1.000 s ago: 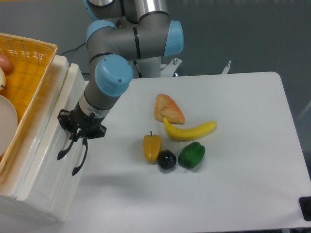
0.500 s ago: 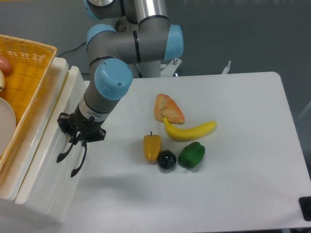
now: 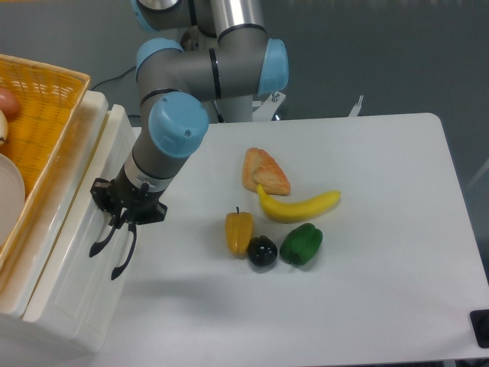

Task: Slide open the top white drawer
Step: 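Pull the top drawer outward from the cabinet by its handle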

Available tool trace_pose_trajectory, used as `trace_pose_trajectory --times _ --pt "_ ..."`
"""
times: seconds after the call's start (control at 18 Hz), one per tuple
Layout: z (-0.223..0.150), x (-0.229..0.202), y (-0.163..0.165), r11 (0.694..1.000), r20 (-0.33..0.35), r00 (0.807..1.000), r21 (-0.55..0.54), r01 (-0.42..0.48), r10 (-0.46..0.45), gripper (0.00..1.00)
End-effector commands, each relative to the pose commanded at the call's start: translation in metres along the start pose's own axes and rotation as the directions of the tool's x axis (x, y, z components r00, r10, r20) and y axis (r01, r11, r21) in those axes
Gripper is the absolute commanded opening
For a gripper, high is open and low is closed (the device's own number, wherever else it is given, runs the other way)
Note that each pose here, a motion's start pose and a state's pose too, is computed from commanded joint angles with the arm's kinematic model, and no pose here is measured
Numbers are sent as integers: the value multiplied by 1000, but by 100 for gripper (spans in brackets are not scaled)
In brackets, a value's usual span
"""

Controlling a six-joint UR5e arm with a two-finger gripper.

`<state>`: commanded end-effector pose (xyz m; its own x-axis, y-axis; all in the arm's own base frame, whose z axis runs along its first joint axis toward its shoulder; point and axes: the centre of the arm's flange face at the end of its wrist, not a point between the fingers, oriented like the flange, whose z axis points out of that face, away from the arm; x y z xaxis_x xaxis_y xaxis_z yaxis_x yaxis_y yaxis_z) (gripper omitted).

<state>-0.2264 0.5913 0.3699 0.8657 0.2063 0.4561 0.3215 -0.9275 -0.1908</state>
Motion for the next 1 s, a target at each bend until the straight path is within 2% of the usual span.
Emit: trace_pose_trajectory --times 1.0 --pt "-32 -52 3 997 29 998 50 53 -55 7"
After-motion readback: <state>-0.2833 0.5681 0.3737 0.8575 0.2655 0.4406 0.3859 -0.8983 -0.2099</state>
